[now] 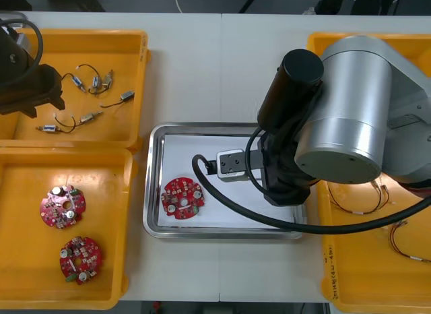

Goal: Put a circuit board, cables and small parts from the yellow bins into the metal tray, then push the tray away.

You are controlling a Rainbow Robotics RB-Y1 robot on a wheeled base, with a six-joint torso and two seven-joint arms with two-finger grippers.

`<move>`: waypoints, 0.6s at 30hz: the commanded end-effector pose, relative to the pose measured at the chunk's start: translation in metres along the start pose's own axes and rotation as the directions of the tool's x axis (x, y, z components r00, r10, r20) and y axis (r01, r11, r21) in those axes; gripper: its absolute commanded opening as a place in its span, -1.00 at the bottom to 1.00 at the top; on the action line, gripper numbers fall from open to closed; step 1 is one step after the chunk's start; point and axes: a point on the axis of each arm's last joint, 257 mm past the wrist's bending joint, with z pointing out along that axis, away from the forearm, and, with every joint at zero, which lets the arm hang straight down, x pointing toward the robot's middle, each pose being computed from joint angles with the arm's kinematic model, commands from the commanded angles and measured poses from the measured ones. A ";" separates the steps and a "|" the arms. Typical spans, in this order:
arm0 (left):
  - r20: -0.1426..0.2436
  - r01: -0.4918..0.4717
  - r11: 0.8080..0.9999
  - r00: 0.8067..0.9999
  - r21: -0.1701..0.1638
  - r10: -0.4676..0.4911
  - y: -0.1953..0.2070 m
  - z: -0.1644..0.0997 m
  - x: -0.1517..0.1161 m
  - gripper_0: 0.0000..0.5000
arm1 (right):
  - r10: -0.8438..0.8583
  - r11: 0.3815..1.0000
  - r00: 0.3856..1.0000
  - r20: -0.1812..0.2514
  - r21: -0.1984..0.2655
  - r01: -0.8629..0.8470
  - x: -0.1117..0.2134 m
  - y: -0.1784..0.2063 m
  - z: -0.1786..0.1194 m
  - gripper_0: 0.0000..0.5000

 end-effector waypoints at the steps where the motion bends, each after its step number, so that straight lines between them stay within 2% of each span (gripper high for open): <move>1: 0.039 0.172 0.985 0.984 -0.027 -0.171 0.023 -0.020 -0.027 1.00 | -0.057 0.997 0.998 -0.002 0.047 0.057 -0.015 -0.007 0.004 -1.00; 5: 0.013 0.221 0.975 0.975 -0.041 -0.220 0.031 -0.014 -0.029 1.00 | -0.069 0.995 0.997 -0.021 0.065 0.070 -0.016 -0.007 0.019 -1.00; 9: -0.002 0.273 0.962 0.962 -0.035 -0.273 0.034 -0.009 -0.037 1.00 | -0.059 0.997 0.998 -0.007 0.056 0.059 -0.020 -0.008 0.033 -1.00; 12: -0.001 0.296 0.955 0.955 -0.031 -0.296 0.034 -0.008 -0.043 1.00 | -0.050 0.998 0.999 -0.001 0.048 0.050 -0.021 -0.008 0.041 -1.00; 18: 0.015 0.330 0.944 0.944 -0.029 -0.329 0.032 -0.001 -0.058 1.00 | -0.045 0.999 0.999 -0.024 0.017 0.045 -0.015 -0.001 0.061 -1.00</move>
